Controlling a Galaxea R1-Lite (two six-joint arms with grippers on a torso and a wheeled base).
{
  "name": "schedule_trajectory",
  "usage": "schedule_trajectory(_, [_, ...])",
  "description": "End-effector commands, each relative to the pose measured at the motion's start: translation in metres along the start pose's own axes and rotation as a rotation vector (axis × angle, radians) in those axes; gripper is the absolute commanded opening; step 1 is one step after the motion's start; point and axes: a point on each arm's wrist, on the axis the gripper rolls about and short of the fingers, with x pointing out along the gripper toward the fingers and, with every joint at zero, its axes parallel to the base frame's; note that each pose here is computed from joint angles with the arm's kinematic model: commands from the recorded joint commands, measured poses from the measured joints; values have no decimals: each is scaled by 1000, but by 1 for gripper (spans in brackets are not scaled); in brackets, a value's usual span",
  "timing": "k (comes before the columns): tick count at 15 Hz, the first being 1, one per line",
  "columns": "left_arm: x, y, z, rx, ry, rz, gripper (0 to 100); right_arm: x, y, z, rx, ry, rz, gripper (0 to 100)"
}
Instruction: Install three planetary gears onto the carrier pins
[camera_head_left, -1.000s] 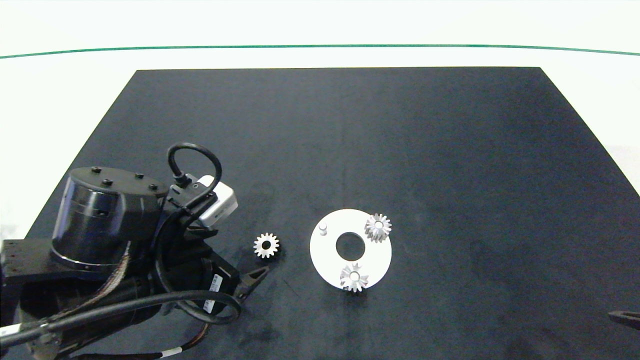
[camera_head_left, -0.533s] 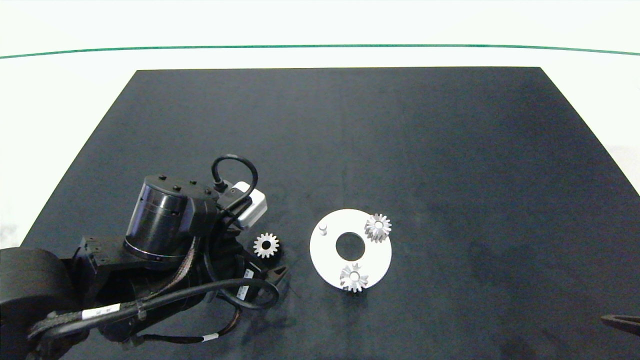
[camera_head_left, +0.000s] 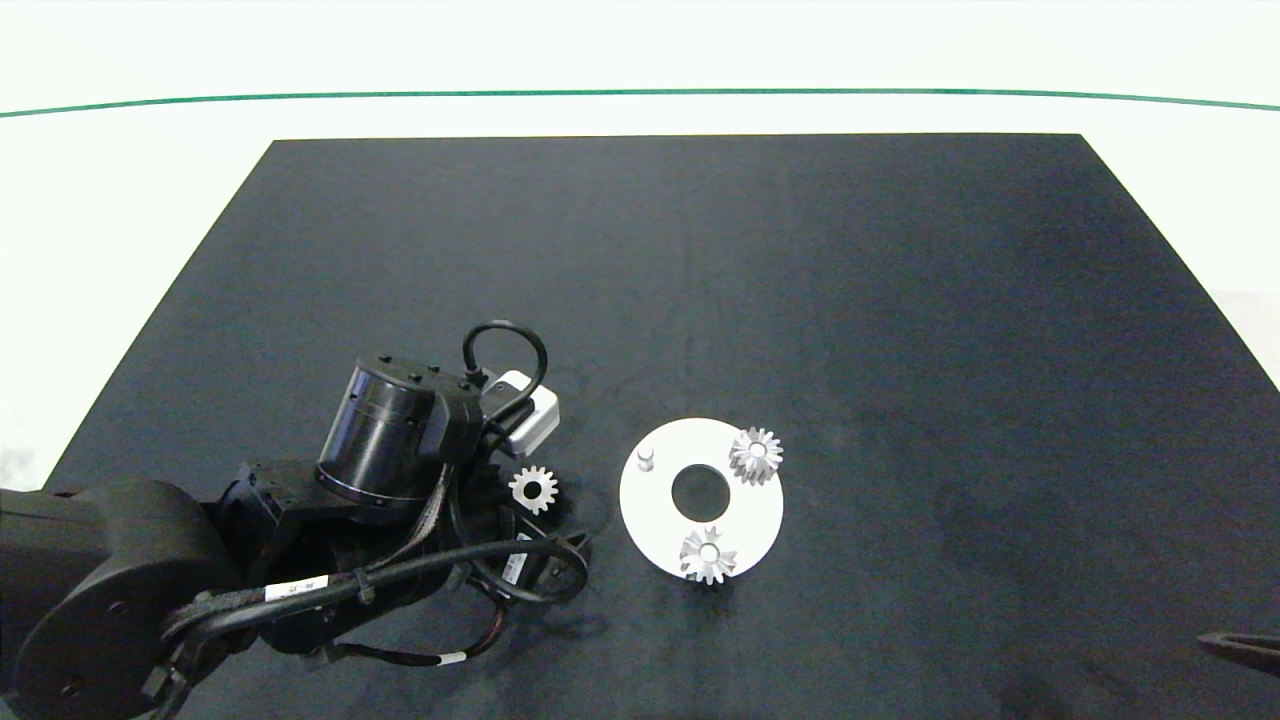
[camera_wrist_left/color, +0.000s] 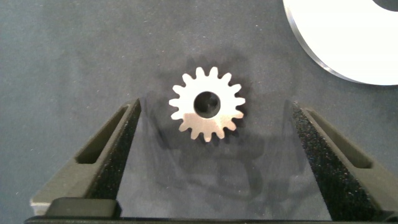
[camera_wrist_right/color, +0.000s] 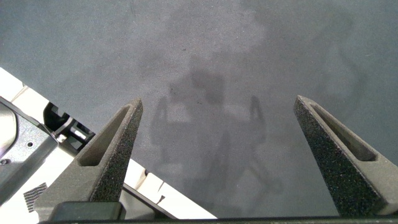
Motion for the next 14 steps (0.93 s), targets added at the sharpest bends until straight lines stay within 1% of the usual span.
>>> schedule_trajectory(1, [1,1,0,-1,2,2,92,1,0,0,-4,9,2,100])
schedule_trajectory(2, [2,3,2,-6,-4,5,91,1,0,-1,-5,9,2,100])
schedule_trajectory(4, [3,4,3,-10,-9,-14,86,1,0,-1,-5,9,2,100])
schedule_trajectory(14, [4,8,3,-21,-12,-4,67,2,0,-1,-4,11,3,100])
